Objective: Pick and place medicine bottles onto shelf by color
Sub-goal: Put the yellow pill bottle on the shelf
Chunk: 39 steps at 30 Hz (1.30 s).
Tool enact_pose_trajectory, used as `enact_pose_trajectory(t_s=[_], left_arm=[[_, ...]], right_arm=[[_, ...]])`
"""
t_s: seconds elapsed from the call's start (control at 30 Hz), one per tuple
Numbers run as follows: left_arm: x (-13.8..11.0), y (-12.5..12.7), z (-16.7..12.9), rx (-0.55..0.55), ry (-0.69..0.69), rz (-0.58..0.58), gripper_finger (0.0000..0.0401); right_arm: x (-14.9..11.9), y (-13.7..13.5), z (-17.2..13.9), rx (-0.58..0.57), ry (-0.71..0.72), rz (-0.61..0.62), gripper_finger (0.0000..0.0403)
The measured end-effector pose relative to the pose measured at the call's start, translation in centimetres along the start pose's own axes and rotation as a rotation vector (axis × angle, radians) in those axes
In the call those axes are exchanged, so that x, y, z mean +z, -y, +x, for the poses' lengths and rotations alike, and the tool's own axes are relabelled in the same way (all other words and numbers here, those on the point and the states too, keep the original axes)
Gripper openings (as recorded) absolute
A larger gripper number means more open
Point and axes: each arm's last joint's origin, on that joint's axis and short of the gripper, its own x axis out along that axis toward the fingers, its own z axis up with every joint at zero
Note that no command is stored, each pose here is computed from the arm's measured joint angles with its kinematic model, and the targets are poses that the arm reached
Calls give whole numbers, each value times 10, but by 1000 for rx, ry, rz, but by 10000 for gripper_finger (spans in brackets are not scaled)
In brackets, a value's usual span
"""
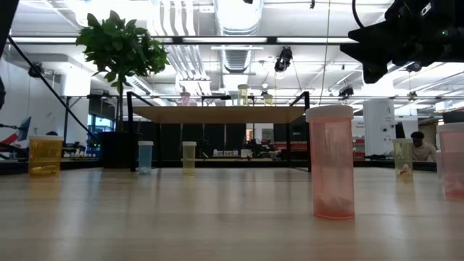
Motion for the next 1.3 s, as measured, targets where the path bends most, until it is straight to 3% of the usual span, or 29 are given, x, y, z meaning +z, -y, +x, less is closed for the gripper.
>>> enact_pose_trajectory(t_s=[0.1, 0.2, 0.37, 0.77, 0.97, 1.3], left_arm=[[0, -3, 0, 121, -14, 3, 233], [0, -7, 0, 139, -18, 21, 233], [1, -12, -9, 94, -120, 74, 233], [21, -6, -50, 33, -305, 102, 233], [-2, 7, -80, -17, -408, 83, 233], [-49, 19, -127, -40, -440, -28, 233]], right_arm=[[11, -2, 2, 4, 22, 51, 150], [26, -4, 6, -2, -8, 52, 150], [48, -6, 21, -38, -151, -42, 150], [96, -8, 50, -181, -323, -199, 150], [104, -9, 72, -196, -366, -189, 150], [99, 5, 129, -365, -475, -238, 172]])
